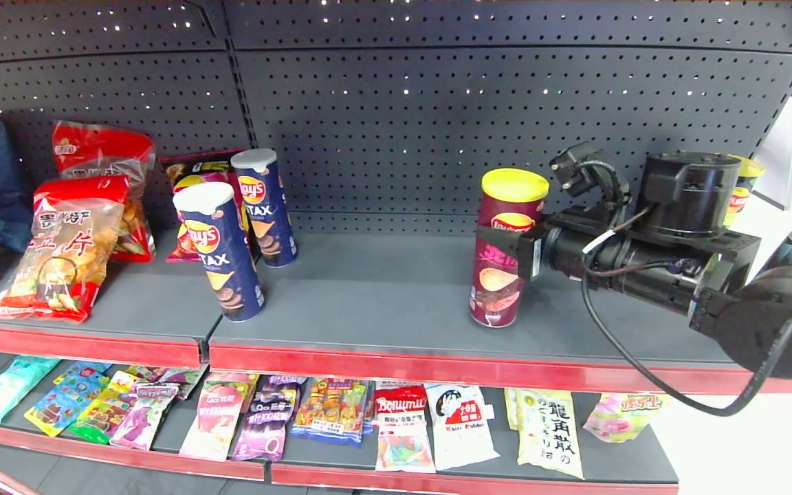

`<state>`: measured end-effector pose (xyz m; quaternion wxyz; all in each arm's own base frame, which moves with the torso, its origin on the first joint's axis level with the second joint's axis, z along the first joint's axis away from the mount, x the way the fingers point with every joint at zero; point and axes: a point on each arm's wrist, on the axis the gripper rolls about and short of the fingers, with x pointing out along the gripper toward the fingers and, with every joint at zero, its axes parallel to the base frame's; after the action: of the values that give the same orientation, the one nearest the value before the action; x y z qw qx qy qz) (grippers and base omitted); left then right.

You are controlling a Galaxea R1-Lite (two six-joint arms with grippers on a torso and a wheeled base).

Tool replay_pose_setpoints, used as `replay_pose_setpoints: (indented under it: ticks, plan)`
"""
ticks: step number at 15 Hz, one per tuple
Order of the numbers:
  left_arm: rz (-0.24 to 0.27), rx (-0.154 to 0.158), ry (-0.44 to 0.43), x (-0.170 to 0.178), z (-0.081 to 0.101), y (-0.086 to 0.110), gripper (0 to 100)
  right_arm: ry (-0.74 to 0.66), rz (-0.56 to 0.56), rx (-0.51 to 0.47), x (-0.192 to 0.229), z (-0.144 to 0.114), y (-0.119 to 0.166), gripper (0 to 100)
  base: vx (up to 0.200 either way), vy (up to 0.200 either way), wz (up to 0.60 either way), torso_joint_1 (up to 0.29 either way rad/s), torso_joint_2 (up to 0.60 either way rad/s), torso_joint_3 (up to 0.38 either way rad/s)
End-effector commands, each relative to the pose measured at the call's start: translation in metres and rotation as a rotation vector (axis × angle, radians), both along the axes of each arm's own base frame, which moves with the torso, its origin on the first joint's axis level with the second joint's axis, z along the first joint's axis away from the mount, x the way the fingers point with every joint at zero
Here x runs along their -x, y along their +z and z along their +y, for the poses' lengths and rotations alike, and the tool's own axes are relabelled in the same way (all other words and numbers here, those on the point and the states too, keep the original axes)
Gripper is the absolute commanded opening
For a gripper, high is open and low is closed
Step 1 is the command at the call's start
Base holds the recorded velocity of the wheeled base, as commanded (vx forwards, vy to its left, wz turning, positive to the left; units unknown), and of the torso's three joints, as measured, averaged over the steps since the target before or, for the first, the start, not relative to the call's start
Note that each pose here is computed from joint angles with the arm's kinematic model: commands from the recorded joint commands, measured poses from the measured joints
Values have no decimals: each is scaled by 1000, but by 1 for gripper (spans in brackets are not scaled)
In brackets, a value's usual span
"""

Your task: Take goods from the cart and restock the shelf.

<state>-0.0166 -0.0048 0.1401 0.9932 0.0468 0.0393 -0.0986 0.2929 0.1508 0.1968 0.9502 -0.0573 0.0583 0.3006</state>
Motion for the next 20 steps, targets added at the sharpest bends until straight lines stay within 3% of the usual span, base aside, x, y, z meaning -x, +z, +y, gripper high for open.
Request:
replay_pose_setpoints:
  ticks: [1,11,20]
  plan:
    - [0,0,0,0,0,0,0,14,2,1,12,2,1,0,0,0,0,0,0,0]
    - [0,1,0,1,0,-2,0,74,8,-2,17,23,-21,0,0,0,0,0,0,0]
    - [18,0,0,0,0,-8,0,77,17,-1,15,24,-24,0,0,0,0,0,0,0]
